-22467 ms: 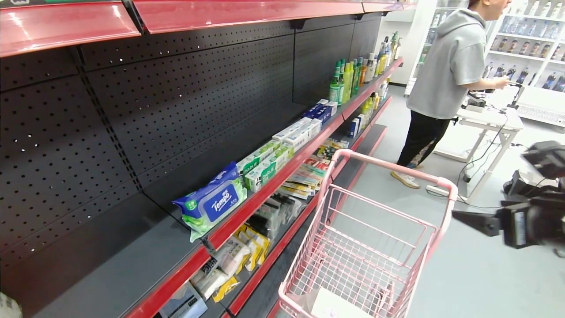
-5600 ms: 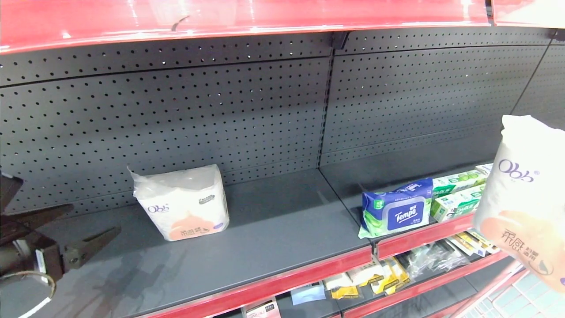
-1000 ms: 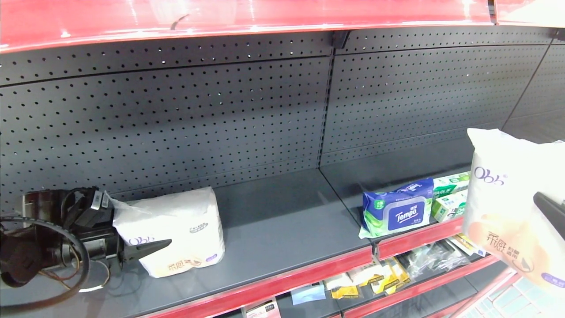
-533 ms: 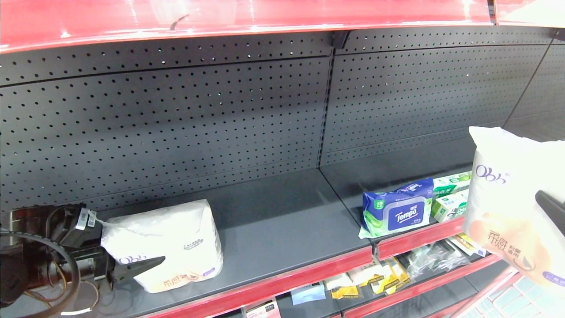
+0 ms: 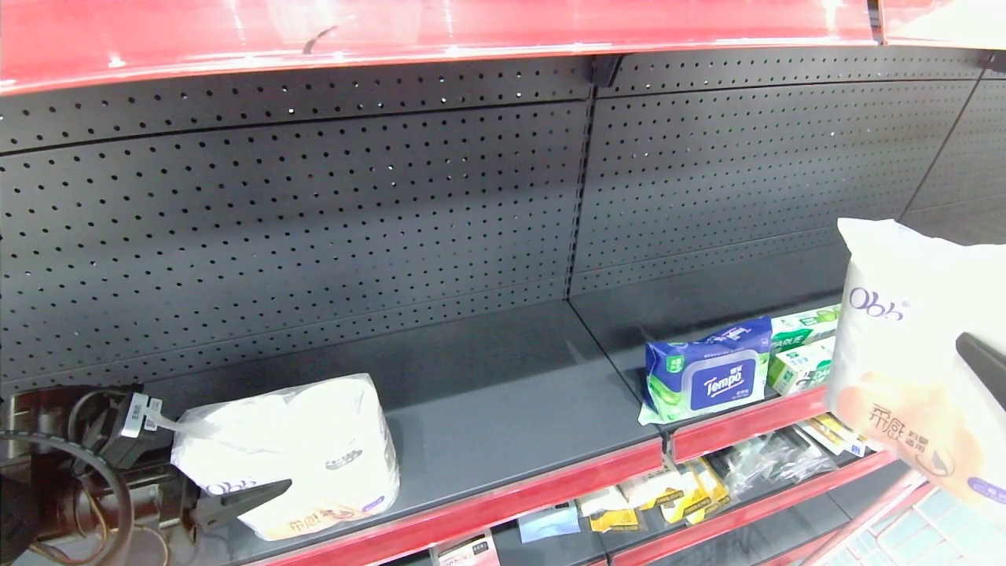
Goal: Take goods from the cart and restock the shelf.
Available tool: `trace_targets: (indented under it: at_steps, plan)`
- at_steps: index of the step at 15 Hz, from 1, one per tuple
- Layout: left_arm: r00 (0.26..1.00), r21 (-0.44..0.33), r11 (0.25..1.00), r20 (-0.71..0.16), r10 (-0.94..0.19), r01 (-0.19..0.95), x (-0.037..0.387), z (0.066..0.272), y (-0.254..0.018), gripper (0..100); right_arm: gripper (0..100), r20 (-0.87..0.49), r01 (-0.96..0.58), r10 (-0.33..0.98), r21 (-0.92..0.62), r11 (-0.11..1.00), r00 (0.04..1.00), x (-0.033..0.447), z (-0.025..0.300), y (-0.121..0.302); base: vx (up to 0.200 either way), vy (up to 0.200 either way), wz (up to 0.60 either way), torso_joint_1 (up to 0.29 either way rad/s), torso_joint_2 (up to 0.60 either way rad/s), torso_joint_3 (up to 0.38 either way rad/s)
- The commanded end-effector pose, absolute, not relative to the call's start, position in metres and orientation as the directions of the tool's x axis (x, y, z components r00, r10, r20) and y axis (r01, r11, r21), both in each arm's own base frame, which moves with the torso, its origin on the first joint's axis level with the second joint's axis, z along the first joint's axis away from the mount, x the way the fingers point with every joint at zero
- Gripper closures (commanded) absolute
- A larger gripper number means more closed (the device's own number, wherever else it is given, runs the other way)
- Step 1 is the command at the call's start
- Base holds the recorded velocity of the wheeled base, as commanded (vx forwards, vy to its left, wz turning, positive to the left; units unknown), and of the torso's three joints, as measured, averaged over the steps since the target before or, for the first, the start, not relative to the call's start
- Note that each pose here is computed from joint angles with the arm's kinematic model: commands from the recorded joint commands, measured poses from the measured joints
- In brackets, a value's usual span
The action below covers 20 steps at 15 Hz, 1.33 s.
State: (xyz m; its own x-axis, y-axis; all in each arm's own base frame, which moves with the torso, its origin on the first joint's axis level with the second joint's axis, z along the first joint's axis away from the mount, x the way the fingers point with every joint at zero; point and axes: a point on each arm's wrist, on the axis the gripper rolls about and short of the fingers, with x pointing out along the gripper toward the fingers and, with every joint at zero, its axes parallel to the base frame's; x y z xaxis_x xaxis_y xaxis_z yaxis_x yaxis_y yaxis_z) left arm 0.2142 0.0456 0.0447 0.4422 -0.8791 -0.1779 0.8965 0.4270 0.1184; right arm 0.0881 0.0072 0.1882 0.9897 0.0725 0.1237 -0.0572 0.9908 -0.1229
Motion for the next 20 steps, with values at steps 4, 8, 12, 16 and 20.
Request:
trace_targets:
  at_steps: [4, 8, 12, 16, 20]
  plan:
    - [0.434, 0.102, 0.423, -0.175, -0.883, 0.901, 0.204, 0.045, 0.042, 100, 100, 0.121, -0.058, 0.073, -0.123, 0.991, 0.990, 0.089, 0.188, 0.007, 0.000, 0.000, 0.00, 0.000, 0.00, 0.000]
    - [0.433, 0.112, 0.419, -0.171, -0.885, 0.901, 0.201, 0.046, 0.041, 100, 100, 0.122, -0.056, 0.071, -0.123, 0.991, 0.990, 0.089, 0.189, 0.007, 0.000, 0.000, 0.00, 0.000, 0.00, 0.000]
    - [0.425, 0.084, 0.417, -0.174, -0.888, 0.905, 0.189, 0.043, 0.037, 100, 100, 0.124, -0.056, 0.071, -0.123, 0.991, 0.990, 0.089, 0.189, 0.007, 0.000, 0.000, 0.00, 0.000, 0.00, 0.000]
    - [0.425, 0.084, 0.417, -0.174, -0.888, 0.905, 0.189, 0.043, 0.037, 100, 100, 0.121, -0.056, 0.071, -0.123, 0.991, 0.990, 0.090, 0.190, 0.007, 0.000, 0.000, 0.00, 0.000, 0.00, 0.000]
    - [0.429, 0.083, 0.421, -0.176, -0.886, 0.903, 0.192, 0.044, 0.038, 100, 100, 0.122, -0.056, 0.071, -0.123, 0.991, 0.990, 0.091, 0.190, 0.007, 0.000, 0.000, 0.00, 0.000, 0.00, 0.000]
